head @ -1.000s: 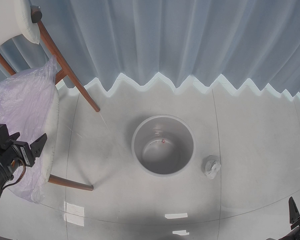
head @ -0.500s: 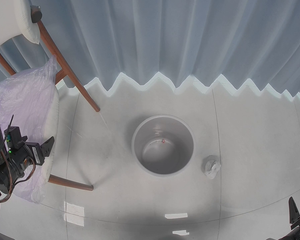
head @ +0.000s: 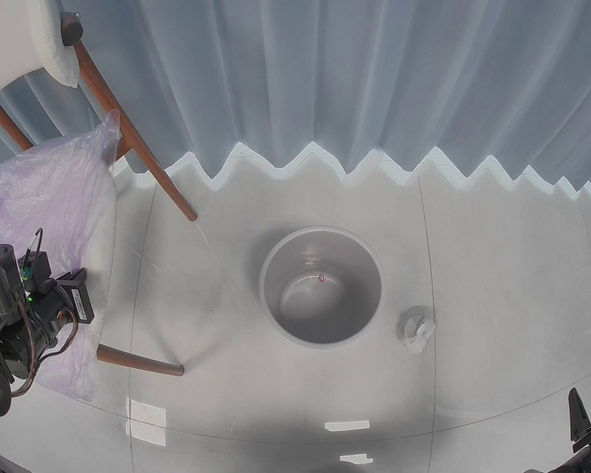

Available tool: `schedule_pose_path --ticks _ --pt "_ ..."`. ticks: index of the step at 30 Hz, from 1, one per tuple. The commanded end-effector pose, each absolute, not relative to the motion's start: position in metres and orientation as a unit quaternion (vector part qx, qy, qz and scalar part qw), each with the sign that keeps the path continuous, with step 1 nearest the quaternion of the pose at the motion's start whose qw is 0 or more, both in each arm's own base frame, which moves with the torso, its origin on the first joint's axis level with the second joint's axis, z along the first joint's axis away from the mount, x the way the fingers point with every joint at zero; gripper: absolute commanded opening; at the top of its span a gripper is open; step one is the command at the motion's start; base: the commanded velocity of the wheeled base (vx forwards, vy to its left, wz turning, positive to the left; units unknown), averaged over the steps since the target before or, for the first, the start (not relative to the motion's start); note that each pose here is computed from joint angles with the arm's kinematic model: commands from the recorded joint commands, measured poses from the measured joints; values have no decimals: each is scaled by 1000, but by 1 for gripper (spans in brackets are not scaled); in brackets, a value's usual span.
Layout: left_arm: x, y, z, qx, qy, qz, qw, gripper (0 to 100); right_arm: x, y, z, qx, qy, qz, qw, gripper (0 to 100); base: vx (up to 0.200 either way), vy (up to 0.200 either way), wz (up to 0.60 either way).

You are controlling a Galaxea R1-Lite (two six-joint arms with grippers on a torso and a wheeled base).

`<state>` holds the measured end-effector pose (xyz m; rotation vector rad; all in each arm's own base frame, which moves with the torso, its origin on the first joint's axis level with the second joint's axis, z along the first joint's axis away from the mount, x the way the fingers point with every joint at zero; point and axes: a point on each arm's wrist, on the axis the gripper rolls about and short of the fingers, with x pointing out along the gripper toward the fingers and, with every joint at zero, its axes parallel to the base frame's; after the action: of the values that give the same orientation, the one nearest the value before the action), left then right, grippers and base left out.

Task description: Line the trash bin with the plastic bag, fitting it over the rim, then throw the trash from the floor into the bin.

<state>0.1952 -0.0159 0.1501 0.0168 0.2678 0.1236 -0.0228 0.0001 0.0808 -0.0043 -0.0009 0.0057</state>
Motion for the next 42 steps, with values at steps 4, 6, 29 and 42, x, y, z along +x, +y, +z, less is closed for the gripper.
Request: schedule_pose_path --ticks 4,6,29,42 --pt "198 -16 148 8 131 62 989 0 -23 0 75 -2 0 3 1000 100 0 0 0" --pt "198 -17 154 4 109 59 992 0 -23 0 75 -2 0 3 1000 100 0 0 0" --pt "181 -64 196 -94 17 -245 965 0 -23 0 75 -2 0 3 1000 100 0 0 0" --pt "179 -175 235 -142 -37 -456 878 0 -23 0 75 -2 0 3 1000 100 0 0 0"
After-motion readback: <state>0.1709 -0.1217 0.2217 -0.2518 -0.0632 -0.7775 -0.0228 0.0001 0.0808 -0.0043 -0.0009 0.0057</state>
